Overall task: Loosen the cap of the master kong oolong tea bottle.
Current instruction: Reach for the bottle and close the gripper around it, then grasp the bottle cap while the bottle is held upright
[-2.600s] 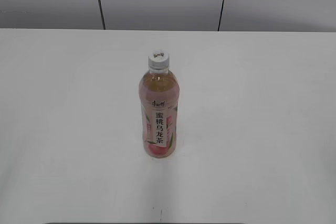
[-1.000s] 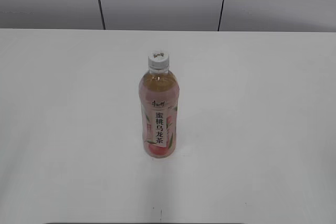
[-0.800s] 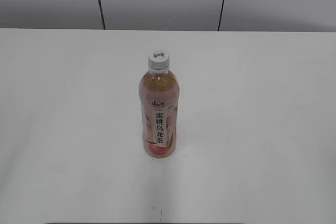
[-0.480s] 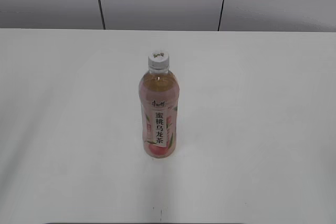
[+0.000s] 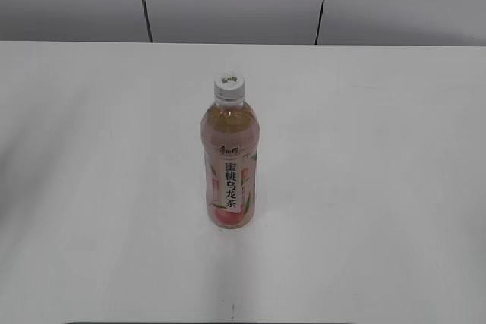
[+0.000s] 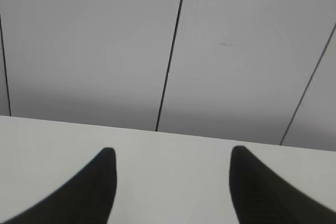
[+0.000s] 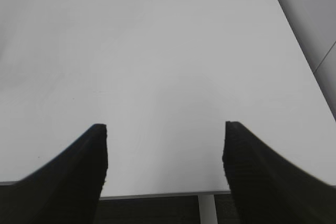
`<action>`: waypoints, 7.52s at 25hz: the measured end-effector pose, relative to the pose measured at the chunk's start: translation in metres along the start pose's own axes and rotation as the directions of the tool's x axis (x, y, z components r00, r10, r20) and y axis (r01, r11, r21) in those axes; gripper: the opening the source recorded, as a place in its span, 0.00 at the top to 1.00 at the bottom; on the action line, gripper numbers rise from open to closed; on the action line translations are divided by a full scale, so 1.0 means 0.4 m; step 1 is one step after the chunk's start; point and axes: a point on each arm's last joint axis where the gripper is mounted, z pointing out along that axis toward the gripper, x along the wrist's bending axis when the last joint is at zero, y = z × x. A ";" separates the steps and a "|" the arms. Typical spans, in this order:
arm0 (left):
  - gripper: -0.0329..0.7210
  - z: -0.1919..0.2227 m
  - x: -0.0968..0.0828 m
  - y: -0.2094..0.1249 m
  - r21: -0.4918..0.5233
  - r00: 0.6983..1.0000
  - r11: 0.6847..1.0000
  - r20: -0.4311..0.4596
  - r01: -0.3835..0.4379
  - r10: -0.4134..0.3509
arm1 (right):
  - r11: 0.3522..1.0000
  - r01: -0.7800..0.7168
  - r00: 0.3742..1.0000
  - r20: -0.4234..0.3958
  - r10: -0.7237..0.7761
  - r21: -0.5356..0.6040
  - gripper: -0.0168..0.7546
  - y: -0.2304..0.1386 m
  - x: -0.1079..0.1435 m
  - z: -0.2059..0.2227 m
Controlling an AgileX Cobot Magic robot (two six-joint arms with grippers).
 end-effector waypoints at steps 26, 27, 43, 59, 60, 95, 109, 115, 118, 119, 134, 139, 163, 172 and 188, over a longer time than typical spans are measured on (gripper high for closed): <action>0.42 0.369 0.021 -0.302 0.036 0.990 0.994 0.106 -0.101 0.097 | 1.000 0.000 1.000 0.000 0.000 0.000 0.31 0.000 0.000 0.000; 0.42 0.374 0.022 -0.316 0.041 0.989 0.994 0.113 -0.102 0.096 | 1.000 0.000 1.000 0.000 0.000 0.000 0.31 0.000 0.000 0.000; 0.42 0.387 -0.044 -0.458 0.086 0.859 0.978 0.497 -0.189 0.122 | 1.000 0.000 1.000 0.000 0.000 0.000 0.31 0.000 0.000 0.000; 0.31 0.318 -0.098 -0.495 0.167 0.651 0.953 0.758 -0.253 0.040 | 1.000 0.000 1.000 0.000 0.000 0.000 0.31 0.000 0.000 0.000; 0.27 0.316 -0.100 -0.496 0.166 0.639 0.951 0.768 -0.261 0.041 | 1.000 0.000 1.000 0.000 0.000 0.000 0.31 0.000 0.000 0.000; 0.14 0.328 -0.279 -0.476 0.038 0.425 0.960 0.901 -0.276 0.087 | 1.000 0.000 1.000 0.000 0.000 0.000 0.31 0.000 0.000 0.000; 0.16 0.359 -0.363 -0.435 -0.046 0.386 0.975 0.913 -0.218 0.129 | 1.000 0.000 1.000 0.000 0.000 0.000 0.31 0.000 0.000 0.000; 0.16 0.365 -0.362 -0.463 -0.006 0.401 0.976 0.911 -0.220 0.096 | 1.000 0.000 1.000 0.000 0.000 0.000 0.31 0.000 0.000 0.000; 0.17 0.372 -0.357 -0.487 0.027 0.420 0.974 0.905 -0.224 0.072 | 1.000 0.000 1.000 0.000 0.000 0.000 0.31 0.000 0.000 0.000; 0.17 0.373 -0.356 -0.491 0.033 0.425 0.974 0.903 -0.223 0.067 | 1.000 0.000 1.000 0.000 0.000 0.000 0.31 0.000 0.000 0.000; 0.18 0.381 -0.352 -0.499 0.051 0.457 0.976 0.888 -0.210 0.052 | 1.000 0.000 1.000 0.000 0.000 0.000 0.31 0.000 0.000 0.000; 0.25 0.381 -0.352 -0.499 0.048 0.456 0.976 0.888 -0.211 0.055 | 1.000 0.000 1.000 0.000 0.000 0.000 0.31 0.000 0.000 0.000; 0.35 0.364 -0.359 -0.505 0.007 0.369 0.967 0.925 -0.255 0.090 | 1.000 0.000 1.000 0.000 0.000 0.000 0.31 0.000 0.000 0.000; 0.35 0.363 -0.359 -0.505 0.006 0.365 0.967 0.927 -0.256 0.091 | 1.000 0.000 1.000 0.000 0.000 0.000 0.31 0.000 0.000 0.000; 0.35 0.363 -0.359 -0.505 0.006 0.365 0.967 0.927 -0.256 0.091 | 1.000 0.000 1.000 0.000 0.000 0.000 0.31 0.000 0.000 0.000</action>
